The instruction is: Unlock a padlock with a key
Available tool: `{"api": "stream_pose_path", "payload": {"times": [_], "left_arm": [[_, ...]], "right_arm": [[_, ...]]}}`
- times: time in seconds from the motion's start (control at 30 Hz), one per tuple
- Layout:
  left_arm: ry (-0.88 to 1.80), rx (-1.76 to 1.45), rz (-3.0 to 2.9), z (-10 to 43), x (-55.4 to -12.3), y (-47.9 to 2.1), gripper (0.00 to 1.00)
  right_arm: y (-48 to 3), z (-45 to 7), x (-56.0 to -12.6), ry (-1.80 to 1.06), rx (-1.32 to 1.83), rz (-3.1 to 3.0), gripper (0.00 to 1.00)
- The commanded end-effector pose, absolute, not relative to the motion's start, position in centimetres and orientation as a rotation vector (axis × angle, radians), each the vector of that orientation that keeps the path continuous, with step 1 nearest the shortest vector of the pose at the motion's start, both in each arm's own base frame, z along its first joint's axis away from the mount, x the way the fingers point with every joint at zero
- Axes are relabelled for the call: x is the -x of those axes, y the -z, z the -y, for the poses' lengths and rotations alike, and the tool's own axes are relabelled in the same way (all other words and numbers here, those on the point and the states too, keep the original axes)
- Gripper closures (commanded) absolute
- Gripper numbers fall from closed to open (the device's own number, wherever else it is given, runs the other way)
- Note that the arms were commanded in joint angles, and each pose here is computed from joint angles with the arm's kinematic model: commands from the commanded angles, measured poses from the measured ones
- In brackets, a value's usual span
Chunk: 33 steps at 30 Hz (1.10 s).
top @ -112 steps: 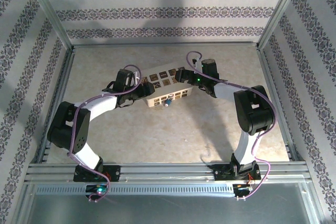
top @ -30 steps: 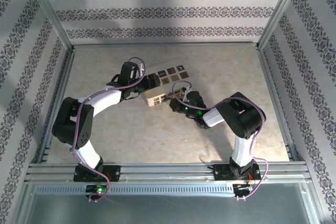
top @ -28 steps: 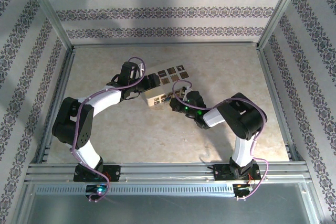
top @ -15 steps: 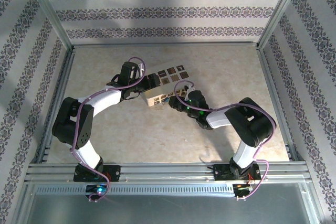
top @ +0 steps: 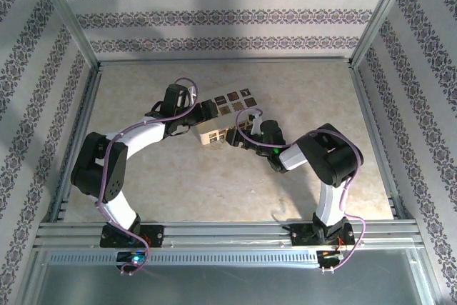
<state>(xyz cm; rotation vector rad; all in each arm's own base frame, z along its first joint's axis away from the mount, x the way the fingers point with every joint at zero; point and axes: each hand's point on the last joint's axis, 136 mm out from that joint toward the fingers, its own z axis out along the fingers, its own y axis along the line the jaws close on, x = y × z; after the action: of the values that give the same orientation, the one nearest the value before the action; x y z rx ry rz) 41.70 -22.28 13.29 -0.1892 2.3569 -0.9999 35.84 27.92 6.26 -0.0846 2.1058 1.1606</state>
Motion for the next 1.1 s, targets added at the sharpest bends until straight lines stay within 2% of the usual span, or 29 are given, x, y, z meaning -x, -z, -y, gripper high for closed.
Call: {"api": "stream_pose_path", "payload": {"times": [0.0, 0.1, 0.3, 0.7, 0.87, 1.07], "left_arm": [[0.969, 0.165, -2.392, 22.6, -41.6, -12.2, 0.35], [0.968, 0.167, -2.394, 22.6, -41.6, -12.1, 0.35], [0.970, 0.170, -2.393, 22.6, -41.7, -12.1, 0.35], [0.969, 0.173, -2.394, 22.6, -41.6, -12.0, 0.35], [0.971, 0.174, -2.392, 22.6, -41.7, -12.0, 0.35], [0.969, 0.173, -2.393, 22.6, -41.6, -12.0, 0.35]], "right_arm": [[-8.0, -29.0, -36.6, -1.227, 0.153, -2.031, 0.23], [-8.0, -29.6, -36.7, -1.251, 0.172, -2.030, 0.29], [-7.8, -30.3, -36.6, -1.278, 0.185, -2.038, 0.32], [-7.9, -31.7, -34.3, -1.327, 0.248, -2.050, 0.44], [-7.6, -31.6, -34.1, -1.321, 0.247, -2.058, 0.52], [-7.7, -31.3, -33.2, -1.308, 0.297, -2.051, 0.51]]}}
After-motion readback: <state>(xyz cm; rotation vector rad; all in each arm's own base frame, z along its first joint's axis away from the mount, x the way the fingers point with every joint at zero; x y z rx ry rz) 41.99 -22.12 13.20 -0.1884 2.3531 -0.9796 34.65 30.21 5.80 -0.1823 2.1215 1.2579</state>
